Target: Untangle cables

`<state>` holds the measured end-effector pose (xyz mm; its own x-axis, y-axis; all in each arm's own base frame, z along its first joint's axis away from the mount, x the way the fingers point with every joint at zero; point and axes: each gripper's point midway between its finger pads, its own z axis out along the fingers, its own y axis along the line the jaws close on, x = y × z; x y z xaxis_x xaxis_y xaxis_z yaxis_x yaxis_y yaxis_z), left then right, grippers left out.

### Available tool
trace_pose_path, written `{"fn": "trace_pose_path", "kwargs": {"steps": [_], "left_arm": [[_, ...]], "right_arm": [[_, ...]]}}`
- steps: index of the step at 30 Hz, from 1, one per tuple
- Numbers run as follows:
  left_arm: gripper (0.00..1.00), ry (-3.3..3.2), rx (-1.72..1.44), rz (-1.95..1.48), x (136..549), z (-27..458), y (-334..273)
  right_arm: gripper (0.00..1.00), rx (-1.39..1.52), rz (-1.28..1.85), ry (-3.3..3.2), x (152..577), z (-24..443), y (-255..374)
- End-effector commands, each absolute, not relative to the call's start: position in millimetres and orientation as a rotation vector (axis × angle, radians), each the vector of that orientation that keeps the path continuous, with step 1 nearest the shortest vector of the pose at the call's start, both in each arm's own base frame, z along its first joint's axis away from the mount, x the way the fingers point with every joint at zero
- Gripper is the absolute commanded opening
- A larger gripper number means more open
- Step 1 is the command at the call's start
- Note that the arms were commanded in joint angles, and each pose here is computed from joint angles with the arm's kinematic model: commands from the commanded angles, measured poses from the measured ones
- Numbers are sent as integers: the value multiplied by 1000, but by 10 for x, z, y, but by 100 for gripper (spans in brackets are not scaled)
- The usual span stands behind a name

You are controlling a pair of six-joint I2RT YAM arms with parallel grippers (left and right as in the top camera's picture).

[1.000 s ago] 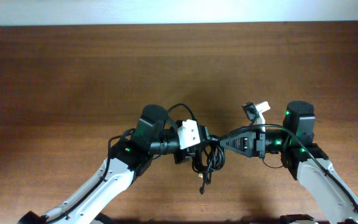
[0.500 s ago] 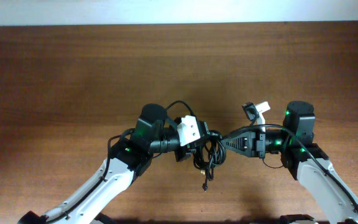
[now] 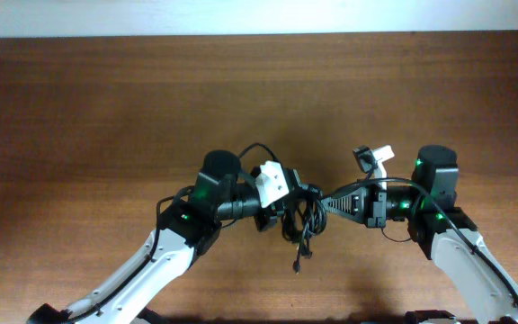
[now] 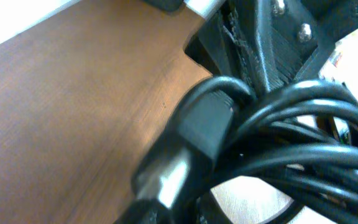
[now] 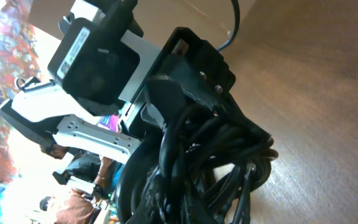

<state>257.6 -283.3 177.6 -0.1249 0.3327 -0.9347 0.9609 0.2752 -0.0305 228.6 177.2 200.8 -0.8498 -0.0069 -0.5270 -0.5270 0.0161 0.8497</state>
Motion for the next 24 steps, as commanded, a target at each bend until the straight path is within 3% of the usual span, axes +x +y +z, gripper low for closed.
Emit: {"fn": "trace_pose_path", "kwargs": {"steps": [1,8,19,24], "left_arm": [[0,1611,1091,-943,2667,2068,-2915],[0,1573,1095,-946,2656,2150,-2925],[0,1332,1080,-904,2433,2887,-2805],[0,1306,1077,-897,2401,2966,-2786]], "right_arm": [[4,-567,1902,1918,2260,2017,1792],[4,-553,1884,1928,2286,2000,1792],[4,-472,1833,1989,2369,1903,1785],[4,-471,1834,1989,2369,1903,1785]]}}
